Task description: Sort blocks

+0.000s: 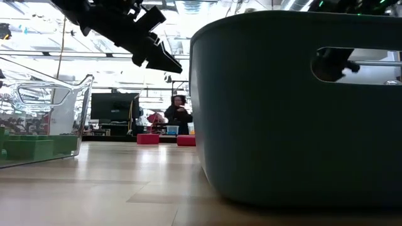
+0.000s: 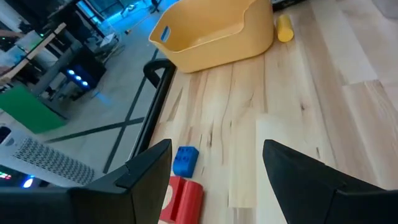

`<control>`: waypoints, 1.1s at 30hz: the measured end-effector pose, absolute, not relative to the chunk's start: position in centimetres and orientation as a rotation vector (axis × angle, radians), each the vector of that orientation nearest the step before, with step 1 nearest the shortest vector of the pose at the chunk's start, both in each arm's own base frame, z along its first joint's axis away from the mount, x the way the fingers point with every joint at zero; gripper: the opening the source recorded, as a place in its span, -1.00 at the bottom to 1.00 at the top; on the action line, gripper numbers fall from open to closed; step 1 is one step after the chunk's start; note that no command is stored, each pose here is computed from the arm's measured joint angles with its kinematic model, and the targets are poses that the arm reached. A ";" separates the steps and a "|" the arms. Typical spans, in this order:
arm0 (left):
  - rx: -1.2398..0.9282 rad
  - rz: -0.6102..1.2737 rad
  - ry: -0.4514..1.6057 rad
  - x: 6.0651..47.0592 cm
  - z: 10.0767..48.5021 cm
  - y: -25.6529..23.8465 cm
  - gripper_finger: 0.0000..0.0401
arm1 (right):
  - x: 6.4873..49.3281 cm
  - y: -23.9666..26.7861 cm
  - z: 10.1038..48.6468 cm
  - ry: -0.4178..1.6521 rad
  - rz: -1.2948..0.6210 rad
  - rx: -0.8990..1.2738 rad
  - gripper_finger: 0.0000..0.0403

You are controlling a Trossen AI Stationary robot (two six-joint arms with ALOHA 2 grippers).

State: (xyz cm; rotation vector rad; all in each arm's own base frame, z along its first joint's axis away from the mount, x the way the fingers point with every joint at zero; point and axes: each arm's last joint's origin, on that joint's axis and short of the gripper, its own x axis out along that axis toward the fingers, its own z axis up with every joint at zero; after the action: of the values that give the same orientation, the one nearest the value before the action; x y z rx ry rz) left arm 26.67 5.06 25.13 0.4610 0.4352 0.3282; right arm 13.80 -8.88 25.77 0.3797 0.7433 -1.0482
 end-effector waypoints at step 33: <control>0.428 0.143 0.394 25.8 23.9 7.3 0.23 | 15.7 -15.5 20.5 1.057 -1.054 0.579 0.16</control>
State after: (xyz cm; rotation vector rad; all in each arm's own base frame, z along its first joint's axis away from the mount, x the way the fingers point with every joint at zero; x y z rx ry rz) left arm 25.84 7.28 23.91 0.4277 0.3941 0.1430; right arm 15.73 -15.45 20.50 0.5791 1.0573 -1.0539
